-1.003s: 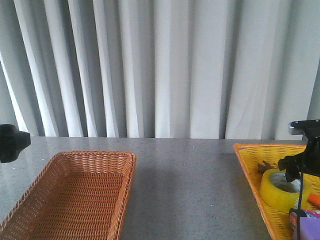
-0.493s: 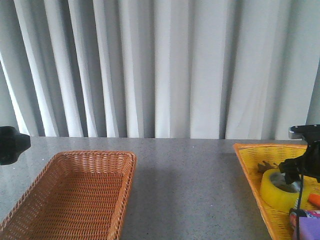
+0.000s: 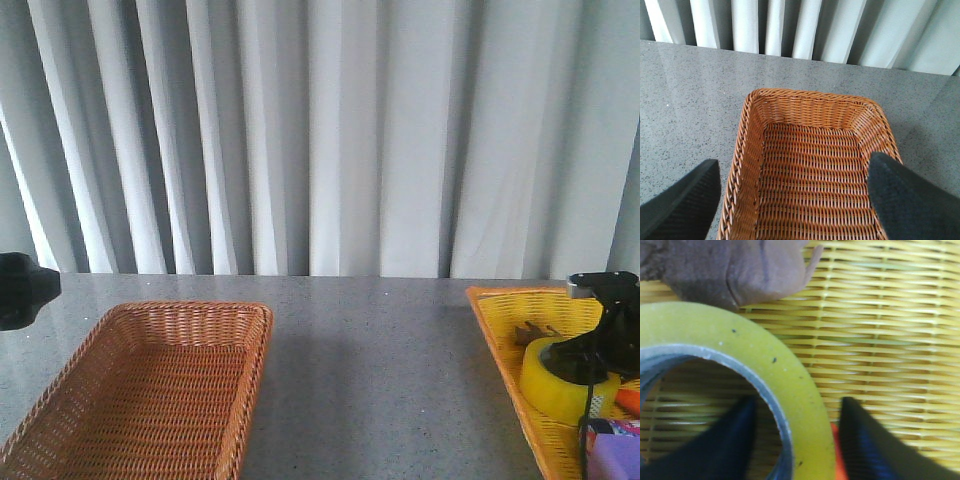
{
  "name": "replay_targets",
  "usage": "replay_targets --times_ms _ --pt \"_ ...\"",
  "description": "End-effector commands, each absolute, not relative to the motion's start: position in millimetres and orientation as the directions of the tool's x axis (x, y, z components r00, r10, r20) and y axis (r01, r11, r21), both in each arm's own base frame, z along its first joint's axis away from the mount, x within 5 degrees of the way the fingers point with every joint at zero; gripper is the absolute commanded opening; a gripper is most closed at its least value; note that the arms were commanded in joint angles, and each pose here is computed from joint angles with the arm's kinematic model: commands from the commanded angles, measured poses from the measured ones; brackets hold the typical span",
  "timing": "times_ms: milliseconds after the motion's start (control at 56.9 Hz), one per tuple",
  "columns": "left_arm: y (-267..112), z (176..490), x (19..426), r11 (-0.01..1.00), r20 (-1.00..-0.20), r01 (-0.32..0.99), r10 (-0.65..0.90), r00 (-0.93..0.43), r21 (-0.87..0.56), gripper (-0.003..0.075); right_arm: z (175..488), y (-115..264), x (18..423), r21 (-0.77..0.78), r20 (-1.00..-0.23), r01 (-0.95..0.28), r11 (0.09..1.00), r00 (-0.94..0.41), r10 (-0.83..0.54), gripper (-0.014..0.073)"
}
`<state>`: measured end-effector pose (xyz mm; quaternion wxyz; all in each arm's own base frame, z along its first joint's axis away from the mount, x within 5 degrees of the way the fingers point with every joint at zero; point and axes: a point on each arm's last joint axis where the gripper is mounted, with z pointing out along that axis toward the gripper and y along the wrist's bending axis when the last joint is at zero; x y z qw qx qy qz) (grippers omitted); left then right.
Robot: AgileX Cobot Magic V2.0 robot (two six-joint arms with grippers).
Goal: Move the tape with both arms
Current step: 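Close the right gripper on the tape rim and lift it, then carry the tape toward the table center and set it down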
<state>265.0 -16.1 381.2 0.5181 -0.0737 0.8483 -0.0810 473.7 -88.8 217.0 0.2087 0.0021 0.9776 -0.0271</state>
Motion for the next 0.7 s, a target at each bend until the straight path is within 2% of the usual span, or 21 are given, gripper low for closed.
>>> replay_targets --times_ms 0,53,158,211,369,510,598,686 --pt "-17 401 264 0.971 -0.907 -0.016 -0.229 -0.353 -0.239 0.0571 262 -90 473 -0.075 -0.527 0.028 0.997 -0.85 -0.016 0.0147" --pt "-17 401 264 0.971 -0.907 -0.016 -0.229 -0.354 -0.239 0.0571 267 -90 474 -0.075 -0.531 0.029 0.997 -0.847 -0.016 0.0083" --pt "-17 401 264 0.971 -0.907 -0.015 -0.227 -0.354 -0.237 0.0571 287 -89 473 -0.07 -0.552 0.029 0.997 -0.834 -0.015 0.0023" --pt "-17 401 264 0.971 -0.907 -0.015 -0.227 -0.354 -0.237 0.0571 300 -87 471 -0.066 -0.568 0.027 0.997 -0.823 -0.016 0.0018" --pt "-17 401 264 0.972 -0.909 -0.015 -0.224 -0.353 -0.234 0.0571 360 -73 463 -0.044 -0.682 -0.008 0.999 -0.731 -0.036 0.0033" --pt "-17 401 264 0.971 -0.908 -0.015 -0.228 -0.353 -0.238 0.0571 406 -27 449 -0.025 -0.753 -0.174 0.984 -0.644 -0.133 0.0057" --pt "-17 401 264 0.971 -0.908 -0.015 -0.228 -0.353 -0.238 0.0571 412 9 446 -0.035 -0.764 -0.285 0.958 -0.61 -0.21 0.0067" --pt "-17 401 264 0.971 -0.907 -0.015 -0.227 -0.355 -0.238 0.0571 406 42 446 -0.039 -0.743 -0.357 0.933 -0.614 -0.265 0.0069"
